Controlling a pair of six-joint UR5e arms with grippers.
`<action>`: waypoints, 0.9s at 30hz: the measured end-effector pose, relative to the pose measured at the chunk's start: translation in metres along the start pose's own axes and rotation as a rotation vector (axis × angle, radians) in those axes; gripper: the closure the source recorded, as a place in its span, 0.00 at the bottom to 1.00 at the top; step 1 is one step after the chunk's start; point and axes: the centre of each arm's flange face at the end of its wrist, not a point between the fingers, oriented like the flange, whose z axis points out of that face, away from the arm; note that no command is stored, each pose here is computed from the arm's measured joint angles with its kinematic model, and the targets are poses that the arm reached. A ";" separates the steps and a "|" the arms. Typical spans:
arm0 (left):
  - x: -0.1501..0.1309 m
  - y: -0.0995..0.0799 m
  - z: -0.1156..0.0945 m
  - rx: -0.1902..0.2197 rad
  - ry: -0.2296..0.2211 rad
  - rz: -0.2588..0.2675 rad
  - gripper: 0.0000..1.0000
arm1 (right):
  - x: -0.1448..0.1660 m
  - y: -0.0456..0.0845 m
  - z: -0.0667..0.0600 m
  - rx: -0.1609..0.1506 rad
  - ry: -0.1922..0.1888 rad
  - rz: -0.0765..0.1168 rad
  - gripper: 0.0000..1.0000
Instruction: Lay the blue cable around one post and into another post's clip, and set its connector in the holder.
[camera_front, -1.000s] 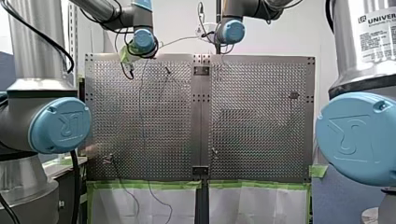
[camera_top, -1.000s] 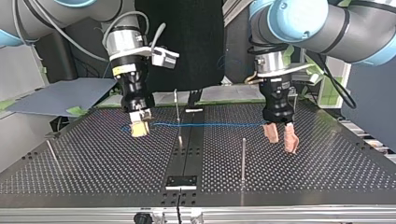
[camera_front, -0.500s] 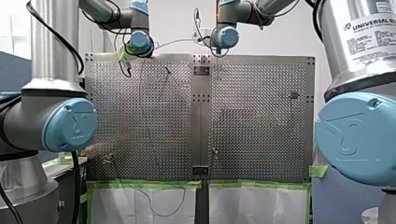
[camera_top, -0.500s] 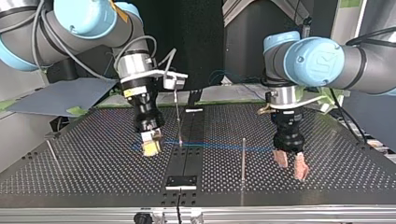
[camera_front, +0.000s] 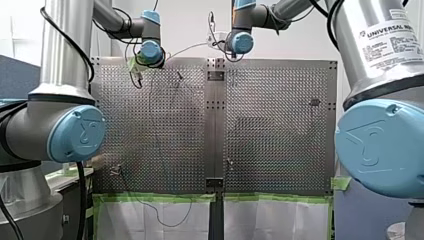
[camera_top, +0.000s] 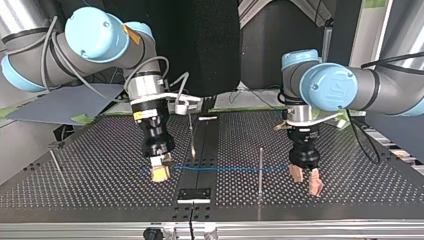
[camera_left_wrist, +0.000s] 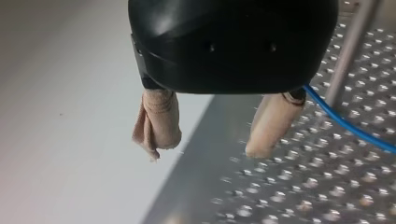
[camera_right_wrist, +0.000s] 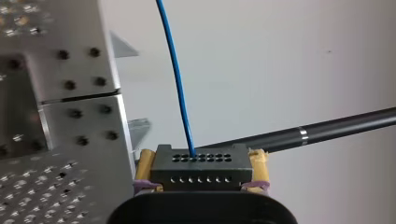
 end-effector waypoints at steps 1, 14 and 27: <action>0.004 0.001 0.002 0.003 0.008 0.004 0.00 | -0.003 0.001 0.001 -0.002 -0.004 -0.001 0.98; 0.064 0.012 0.028 0.031 0.100 0.024 0.00 | -0.044 0.016 0.008 -0.034 -0.051 -0.012 0.98; 0.091 0.020 0.020 0.032 0.134 0.003 0.00 | -0.104 0.040 -0.008 -0.091 -0.138 -0.005 0.98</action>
